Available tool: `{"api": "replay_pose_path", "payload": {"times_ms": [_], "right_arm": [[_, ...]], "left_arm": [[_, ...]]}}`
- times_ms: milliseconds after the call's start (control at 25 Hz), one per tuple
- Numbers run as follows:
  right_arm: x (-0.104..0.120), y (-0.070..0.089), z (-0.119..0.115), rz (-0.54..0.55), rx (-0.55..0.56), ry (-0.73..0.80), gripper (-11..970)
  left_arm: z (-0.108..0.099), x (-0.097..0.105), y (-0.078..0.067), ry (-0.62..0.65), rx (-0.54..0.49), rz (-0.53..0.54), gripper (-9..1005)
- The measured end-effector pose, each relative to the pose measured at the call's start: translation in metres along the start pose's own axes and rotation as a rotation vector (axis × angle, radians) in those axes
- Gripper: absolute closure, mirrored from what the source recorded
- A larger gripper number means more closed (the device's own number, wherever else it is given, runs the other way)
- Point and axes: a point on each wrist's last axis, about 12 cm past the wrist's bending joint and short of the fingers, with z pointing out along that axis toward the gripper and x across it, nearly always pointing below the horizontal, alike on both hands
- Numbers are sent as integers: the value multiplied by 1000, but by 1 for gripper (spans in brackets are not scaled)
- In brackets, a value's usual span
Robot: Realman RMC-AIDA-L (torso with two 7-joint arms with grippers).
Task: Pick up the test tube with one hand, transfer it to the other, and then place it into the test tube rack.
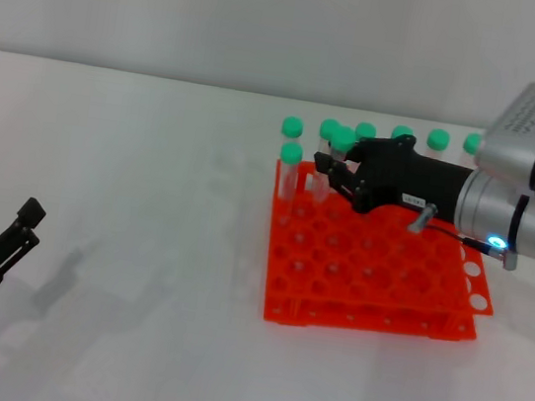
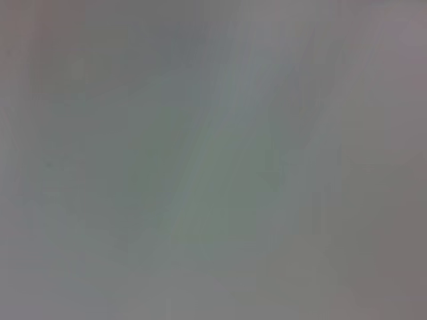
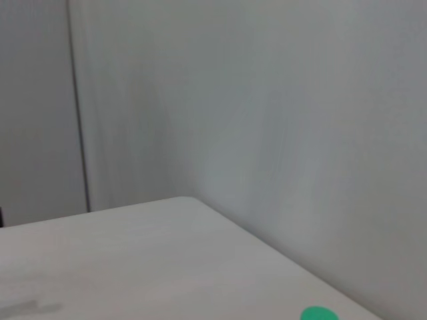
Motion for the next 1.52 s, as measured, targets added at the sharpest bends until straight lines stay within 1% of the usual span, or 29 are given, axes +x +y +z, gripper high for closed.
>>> {"api": "replay_pose_path", "payload": {"times_ms": [160,400,800,960,1040,1200,1320,1360,1440,1520], "right_arm": [[-1,6,6,-23,-31,15,689],[2,12,9,-42,-50,38,685],[8,12,6,-39,-43,43,678],[9,12,3,-22,-34,26,675],[9,12,-1,-9,-36,3,600],[16,14,-22,1,-33,-52,451],[25,18,-47,7,-28,-117,415],[29,20,-61,10,-31,-155,415],[36,22,-80,13,-24,-206,415],[45,23,-106,3,3,-274,415]], "left_arm": [[0,1,-1,4,6,0,103],[0,1,-1,9,11,0,103],[6,1,-3,7,30,0,103],[7,0,-3,7,33,-4,103],[7,0,-3,5,33,-2,103],[8,-3,0,-5,27,9,103],[10,-6,3,-19,19,18,103],[10,-7,4,-23,16,20,103],[11,-8,6,-33,4,23,103],[12,-11,9,-45,-14,29,103]]}}
